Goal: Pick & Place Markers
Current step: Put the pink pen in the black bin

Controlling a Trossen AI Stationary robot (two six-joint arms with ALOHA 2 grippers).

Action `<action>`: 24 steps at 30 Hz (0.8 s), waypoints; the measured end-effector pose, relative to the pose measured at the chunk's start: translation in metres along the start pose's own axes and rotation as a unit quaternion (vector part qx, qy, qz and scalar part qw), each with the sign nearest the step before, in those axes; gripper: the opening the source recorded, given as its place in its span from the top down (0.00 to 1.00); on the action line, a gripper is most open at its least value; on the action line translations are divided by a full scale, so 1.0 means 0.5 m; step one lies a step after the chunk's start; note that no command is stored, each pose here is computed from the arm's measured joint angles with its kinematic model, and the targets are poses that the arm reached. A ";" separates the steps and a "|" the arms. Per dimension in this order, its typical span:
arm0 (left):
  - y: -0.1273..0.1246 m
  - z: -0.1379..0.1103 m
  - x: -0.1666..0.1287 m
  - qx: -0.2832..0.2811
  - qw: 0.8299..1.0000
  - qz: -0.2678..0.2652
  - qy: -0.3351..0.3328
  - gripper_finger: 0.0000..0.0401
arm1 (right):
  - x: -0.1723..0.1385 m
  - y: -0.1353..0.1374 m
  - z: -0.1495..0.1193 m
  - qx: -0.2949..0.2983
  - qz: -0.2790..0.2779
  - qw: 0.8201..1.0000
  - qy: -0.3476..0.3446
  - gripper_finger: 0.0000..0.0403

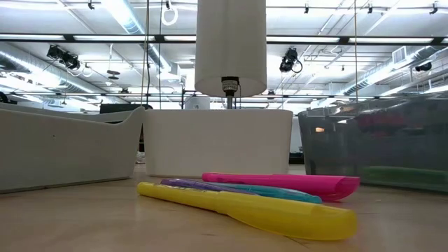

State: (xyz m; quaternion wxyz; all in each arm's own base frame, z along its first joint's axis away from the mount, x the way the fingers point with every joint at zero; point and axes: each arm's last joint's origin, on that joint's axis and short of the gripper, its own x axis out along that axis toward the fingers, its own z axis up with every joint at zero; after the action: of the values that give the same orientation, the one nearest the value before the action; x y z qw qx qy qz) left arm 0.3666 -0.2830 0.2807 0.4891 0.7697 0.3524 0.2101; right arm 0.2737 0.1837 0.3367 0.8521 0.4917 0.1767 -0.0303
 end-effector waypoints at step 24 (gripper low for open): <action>0.003 0.004 -0.001 -0.008 1.000 -0.001 -0.002 0.92 | 0.067 -0.035 0.005 -0.042 -0.023 0.998 0.028 0.51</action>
State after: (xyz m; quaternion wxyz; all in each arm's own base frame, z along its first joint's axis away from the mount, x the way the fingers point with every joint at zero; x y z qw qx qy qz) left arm 0.3679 -0.2849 0.2813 0.4964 0.7658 0.3505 0.2105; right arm 0.3017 0.1768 0.3124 0.8658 0.4520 0.2128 -0.0287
